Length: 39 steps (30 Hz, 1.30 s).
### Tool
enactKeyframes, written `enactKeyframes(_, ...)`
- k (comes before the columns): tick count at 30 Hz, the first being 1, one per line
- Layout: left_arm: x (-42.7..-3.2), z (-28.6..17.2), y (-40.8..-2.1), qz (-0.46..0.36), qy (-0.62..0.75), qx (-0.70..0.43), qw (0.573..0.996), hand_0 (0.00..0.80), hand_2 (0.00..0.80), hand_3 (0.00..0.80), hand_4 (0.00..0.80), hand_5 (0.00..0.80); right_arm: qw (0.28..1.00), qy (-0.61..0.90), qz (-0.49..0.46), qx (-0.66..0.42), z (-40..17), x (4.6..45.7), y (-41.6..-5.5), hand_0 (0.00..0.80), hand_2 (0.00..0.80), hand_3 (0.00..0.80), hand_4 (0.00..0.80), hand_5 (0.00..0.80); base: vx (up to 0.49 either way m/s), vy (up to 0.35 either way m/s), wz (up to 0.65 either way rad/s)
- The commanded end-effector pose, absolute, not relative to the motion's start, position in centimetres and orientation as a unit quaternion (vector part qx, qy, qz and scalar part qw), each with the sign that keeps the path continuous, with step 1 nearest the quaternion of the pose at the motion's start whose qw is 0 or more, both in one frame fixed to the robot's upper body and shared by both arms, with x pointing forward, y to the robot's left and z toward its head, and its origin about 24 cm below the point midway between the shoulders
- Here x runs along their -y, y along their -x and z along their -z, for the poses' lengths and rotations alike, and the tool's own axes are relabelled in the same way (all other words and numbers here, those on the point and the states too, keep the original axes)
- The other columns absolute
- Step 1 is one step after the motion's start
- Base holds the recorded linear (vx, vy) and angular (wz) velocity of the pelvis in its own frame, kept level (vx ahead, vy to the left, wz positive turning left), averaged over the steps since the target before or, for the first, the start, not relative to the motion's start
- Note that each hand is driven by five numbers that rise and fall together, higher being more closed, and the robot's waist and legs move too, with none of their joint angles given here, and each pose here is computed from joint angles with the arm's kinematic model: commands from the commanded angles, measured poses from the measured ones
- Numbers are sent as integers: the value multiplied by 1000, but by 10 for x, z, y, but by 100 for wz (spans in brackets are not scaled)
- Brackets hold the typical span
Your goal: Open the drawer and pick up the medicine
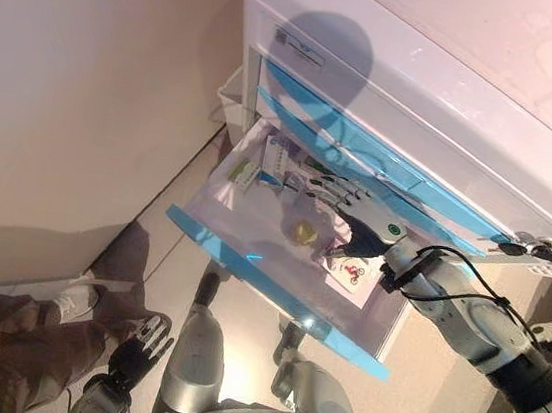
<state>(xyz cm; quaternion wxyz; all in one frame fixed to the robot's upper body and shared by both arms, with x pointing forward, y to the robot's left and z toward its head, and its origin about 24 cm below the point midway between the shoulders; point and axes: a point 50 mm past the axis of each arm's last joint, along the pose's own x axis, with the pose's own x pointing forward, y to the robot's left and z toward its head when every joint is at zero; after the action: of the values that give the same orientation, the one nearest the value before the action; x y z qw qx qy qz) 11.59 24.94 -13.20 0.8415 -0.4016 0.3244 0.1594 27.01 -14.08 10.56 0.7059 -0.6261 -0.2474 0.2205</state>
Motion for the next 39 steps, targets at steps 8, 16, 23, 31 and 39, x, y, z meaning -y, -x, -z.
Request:
enactKeyframes(8, -256, 132, -110, -150, 383, -338, 847, 0, 0, 0, 0, 0, 700, 630, -224, 252, -89, 126, -276, 0, 0, 0, 0, 0, -1, 5, 6)
enactKeyframes(16, -253, 131, -115, -145, 384, -334, 848, 0, 0, 0, 0, 0, 688, 655, -226, 218, -65, 130, -280, 0, 0, 0, 0, 0, -2, 2, 1)
enactKeyframes(23, -253, 131, -116, -144, 385, -335, 848, 0, 0, 0, 0, 0, 684, 668, -212, 202, -56, 135, -283, 0, 0, 0, 0, 0, -3, 3, 4)
enactKeyframes(31, -252, 131, -117, -143, 384, -336, 848, 0, 0, 0, 0, 0, 683, 673, -204, 195, -51, 140, -284, 0, 0, 0, 0, 0, 0, 0, 0)
enactKeyframes(39, -251, 132, -114, -148, 387, -338, 845, 0, 0, 0, 0, 0, 684, 675, -199, 191, -49, 143, -283, 0, 0, 0, 0, 0, 0, 0, 0)
